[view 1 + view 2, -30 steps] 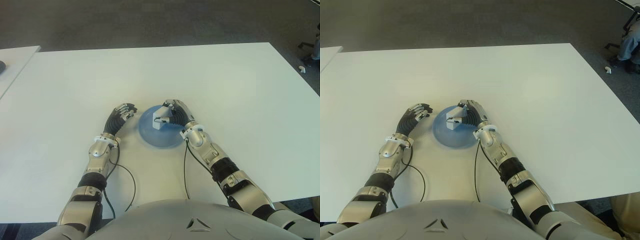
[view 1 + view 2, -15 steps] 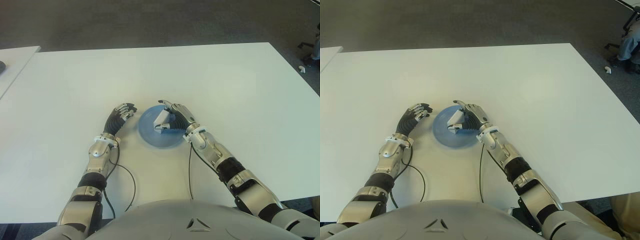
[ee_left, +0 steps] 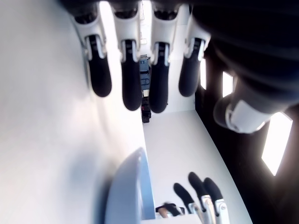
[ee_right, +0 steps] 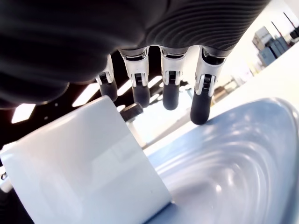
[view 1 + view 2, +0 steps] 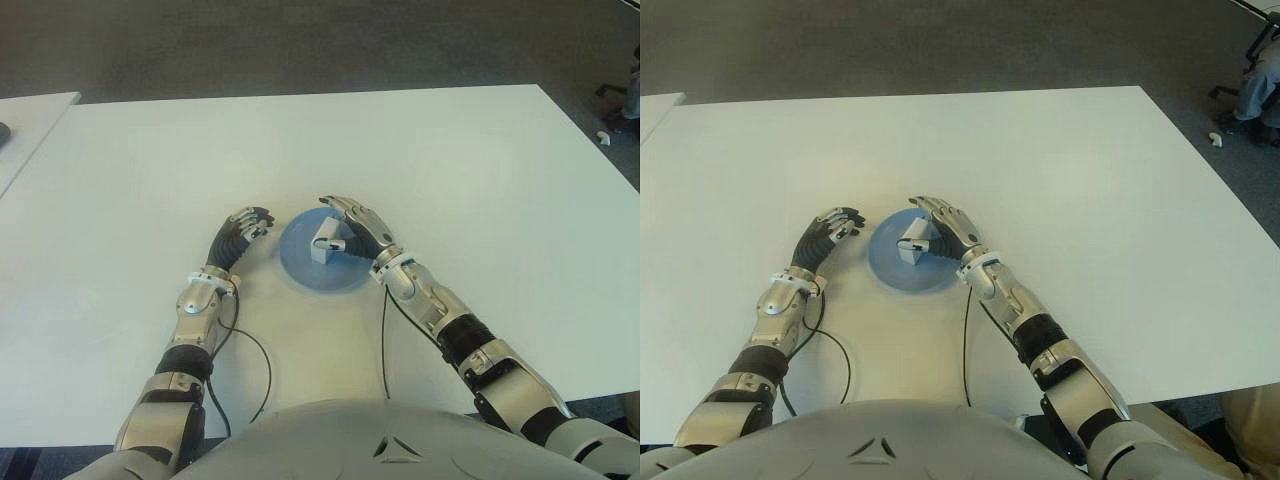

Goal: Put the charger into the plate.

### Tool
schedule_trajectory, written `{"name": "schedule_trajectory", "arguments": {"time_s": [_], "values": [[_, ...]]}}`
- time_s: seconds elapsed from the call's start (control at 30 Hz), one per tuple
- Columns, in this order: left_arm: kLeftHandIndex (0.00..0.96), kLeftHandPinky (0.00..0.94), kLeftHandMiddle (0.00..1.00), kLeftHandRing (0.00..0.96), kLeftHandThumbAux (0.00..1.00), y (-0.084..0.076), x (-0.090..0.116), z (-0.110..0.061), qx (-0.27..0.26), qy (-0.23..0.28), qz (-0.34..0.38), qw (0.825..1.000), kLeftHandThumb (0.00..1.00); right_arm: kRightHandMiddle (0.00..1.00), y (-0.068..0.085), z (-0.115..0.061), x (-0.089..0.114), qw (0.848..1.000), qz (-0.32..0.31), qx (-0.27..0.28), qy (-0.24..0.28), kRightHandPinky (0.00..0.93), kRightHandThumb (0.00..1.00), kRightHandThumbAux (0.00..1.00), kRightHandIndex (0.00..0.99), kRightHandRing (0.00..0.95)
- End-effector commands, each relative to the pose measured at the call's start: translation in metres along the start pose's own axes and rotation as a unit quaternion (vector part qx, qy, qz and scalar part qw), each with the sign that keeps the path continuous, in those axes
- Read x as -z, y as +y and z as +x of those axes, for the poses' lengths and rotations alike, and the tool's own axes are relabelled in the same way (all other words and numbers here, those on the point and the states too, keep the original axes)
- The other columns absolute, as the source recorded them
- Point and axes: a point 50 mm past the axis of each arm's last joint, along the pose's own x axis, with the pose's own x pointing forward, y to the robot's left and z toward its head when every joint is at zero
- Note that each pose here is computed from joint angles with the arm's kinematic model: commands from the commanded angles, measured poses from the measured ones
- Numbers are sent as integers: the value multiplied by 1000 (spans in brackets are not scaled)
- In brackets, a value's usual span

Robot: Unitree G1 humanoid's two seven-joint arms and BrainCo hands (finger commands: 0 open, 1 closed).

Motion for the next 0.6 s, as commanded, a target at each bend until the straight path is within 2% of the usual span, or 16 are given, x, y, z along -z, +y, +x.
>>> {"name": "schedule_trajectory", "arguments": {"time_s": [0.03,0.2,0.6], "values": [[315,320,367,349,539,-31,94,-76,13,275,-89,957,88,0,-13,-9,8,999,4,30,14,0,339,94,0,0],[311,312,362,338,545,-31,94,-76,14,273,-84,958,64,0,-36,-12,16,998,20,57,15,0,318,103,0,0],[313,317,361,338,541,-29,93,-75,12,274,-76,959,76,0,-53,-23,21,995,49,90,17,0,277,118,0,0]]}}
